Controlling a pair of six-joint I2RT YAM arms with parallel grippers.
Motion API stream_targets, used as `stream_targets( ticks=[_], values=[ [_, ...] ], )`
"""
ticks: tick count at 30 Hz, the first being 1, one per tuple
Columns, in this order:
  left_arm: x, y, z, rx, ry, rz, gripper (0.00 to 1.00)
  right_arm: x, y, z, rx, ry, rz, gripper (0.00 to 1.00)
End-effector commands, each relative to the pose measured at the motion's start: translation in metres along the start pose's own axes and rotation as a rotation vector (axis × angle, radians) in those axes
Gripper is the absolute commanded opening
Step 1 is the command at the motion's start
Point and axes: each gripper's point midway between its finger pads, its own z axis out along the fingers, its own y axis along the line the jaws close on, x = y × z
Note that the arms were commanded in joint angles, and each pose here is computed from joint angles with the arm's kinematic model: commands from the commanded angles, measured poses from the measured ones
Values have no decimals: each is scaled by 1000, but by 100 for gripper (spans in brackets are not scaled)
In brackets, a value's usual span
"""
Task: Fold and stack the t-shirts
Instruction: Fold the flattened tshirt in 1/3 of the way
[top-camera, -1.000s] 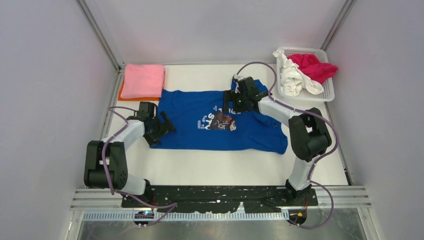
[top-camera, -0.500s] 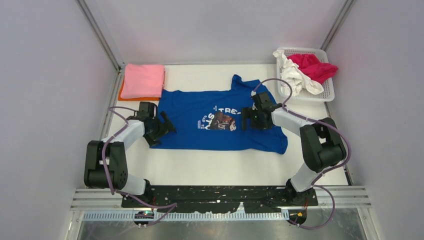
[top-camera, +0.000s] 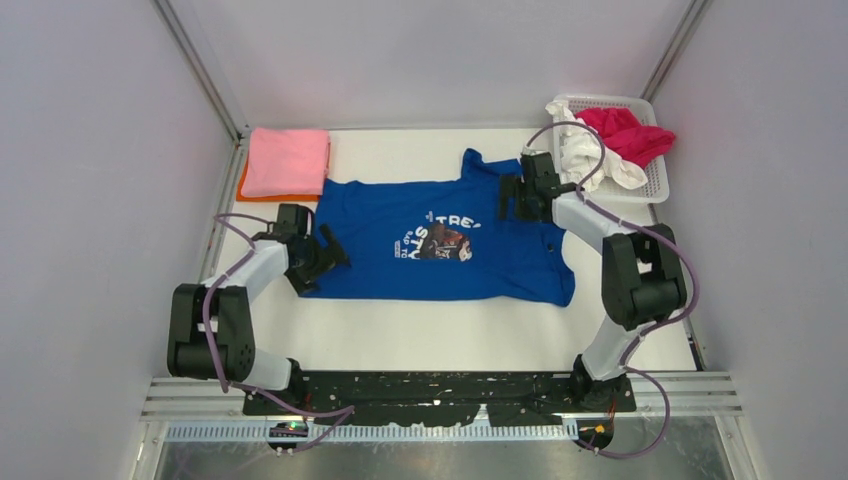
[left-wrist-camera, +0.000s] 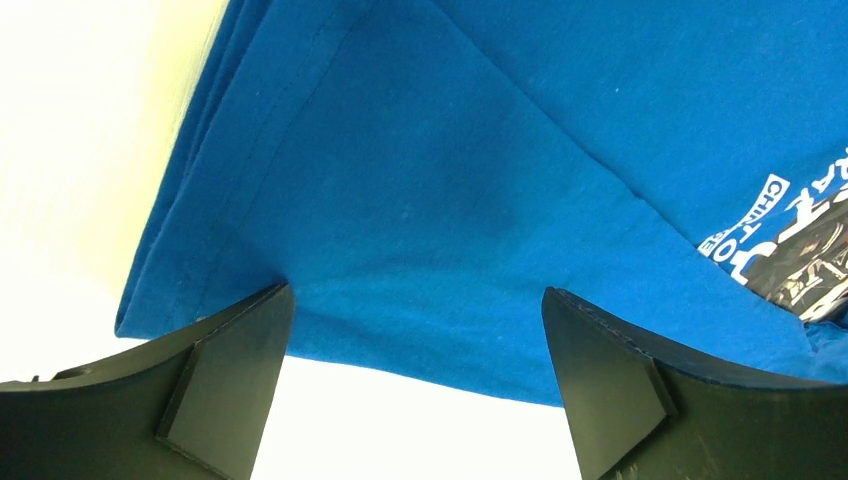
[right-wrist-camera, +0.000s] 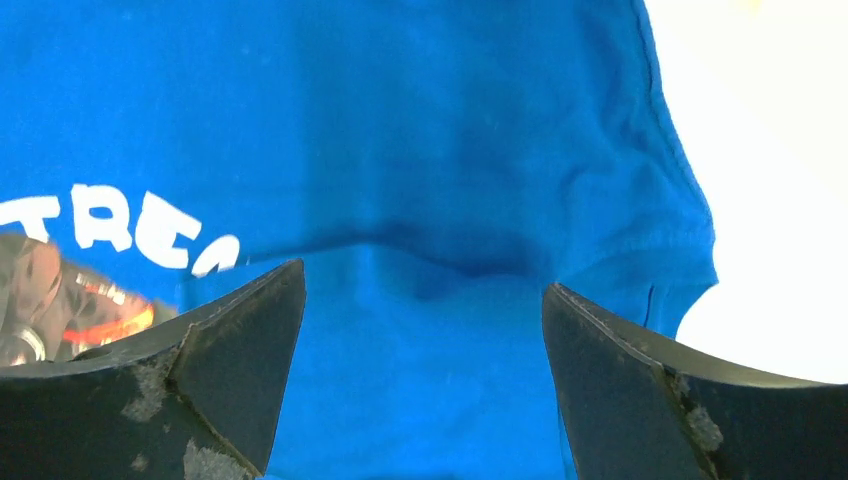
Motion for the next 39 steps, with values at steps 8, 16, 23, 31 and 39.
stream_targets(
  ticks=[8, 16, 23, 31, 39],
  values=[
    [-28, -64, -19, 239, -73, 20, 100, 76, 82, -62, -212, 64, -119, 95],
    [1, -61, 14, 191, 71, 21, 100, 117, 68, -41, -119, 184, -88, 95],
    [53, -18, 8, 98, 101, 53, 100, 192, 50, -65, -177, 344, -75, 95],
    [128, 35, -12, 64, 137, 72, 100, 239, 23, -111, -182, 413, -53, 95],
    [98, 16, -51, 155, -59, 87, 100, 167, 35, -132, -225, 169, -77, 95]
  ],
)
